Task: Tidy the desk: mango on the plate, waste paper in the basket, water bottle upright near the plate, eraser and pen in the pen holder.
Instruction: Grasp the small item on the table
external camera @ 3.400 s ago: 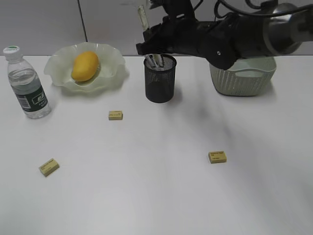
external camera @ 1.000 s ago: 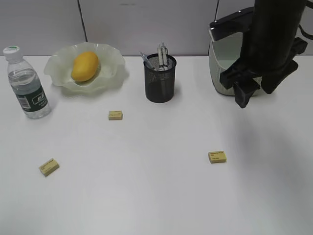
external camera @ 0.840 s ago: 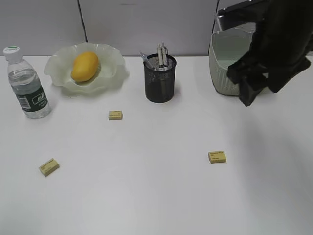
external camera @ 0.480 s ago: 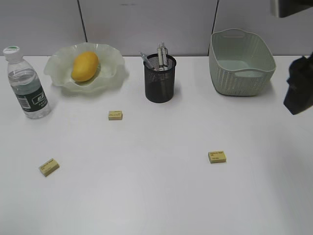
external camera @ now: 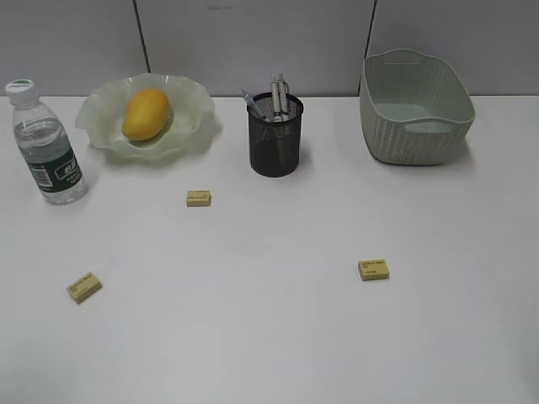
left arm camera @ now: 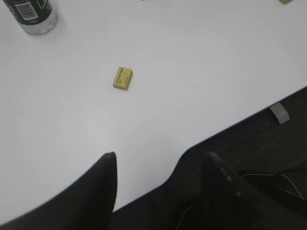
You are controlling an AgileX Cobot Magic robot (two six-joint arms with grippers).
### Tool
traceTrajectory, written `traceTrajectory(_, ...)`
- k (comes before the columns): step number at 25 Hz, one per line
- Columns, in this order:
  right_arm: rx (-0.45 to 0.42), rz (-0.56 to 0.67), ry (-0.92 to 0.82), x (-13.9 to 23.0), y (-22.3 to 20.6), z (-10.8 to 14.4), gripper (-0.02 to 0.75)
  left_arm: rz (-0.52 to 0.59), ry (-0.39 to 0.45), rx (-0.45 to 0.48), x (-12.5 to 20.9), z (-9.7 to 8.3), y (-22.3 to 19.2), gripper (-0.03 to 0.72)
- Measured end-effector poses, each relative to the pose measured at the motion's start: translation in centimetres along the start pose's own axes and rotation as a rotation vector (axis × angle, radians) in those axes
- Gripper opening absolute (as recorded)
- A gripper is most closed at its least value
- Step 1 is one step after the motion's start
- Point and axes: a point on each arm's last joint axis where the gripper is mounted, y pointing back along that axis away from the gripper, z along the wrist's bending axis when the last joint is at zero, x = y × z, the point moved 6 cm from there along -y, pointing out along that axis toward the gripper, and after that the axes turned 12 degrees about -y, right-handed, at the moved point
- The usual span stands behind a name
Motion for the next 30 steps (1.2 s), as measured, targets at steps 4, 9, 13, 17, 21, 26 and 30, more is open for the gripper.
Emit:
traceTrajectory(4, -0.014, -0.056, -0.010, 3.4, 0.7, -0.6, 0.510, 0.000, 0.000, 0.000, 0.0, 0.0, 0.0, 0.432)
traceTrajectory(9, -0.039, -0.147, -0.033, 6.1, 2.0, -1.2, 0.510, -0.001, -0.003, -0.005, 0.0, 0.1, 0.0, 0.432)
traceTrajectory(13, -0.064, -0.261, -0.044, 7.0, 3.8, -1.4, 0.510, 0.023, -0.028, -0.046, -0.1, 0.7, -0.3, 0.432)
traceTrajectory(17, -0.071, -0.286, -0.061, 8.1, 4.2, -1.7, 0.510, 0.066, -0.057, -0.073, -1.0, 1.2, -1.3, 0.432)
traceTrajectory(21, -0.068, -0.262, -0.076, 8.7, 3.7, -1.8, 0.510, 0.061, -0.078, -0.075, -3.5, 1.3, -2.6, 0.432)
traceTrajectory(26, -0.068, -0.261, -0.080, 8.7, 3.7, -1.8, 0.510, 0.201, -0.099, -0.054, -5.3, 1.2, -6.0, 0.432)
traceTrajectory(30, -0.067, -0.261, -0.080, 8.7, 3.7, -1.8, 0.510, 0.368, -0.122, -0.034, -5.8, 1.0, -9.6, 0.432)
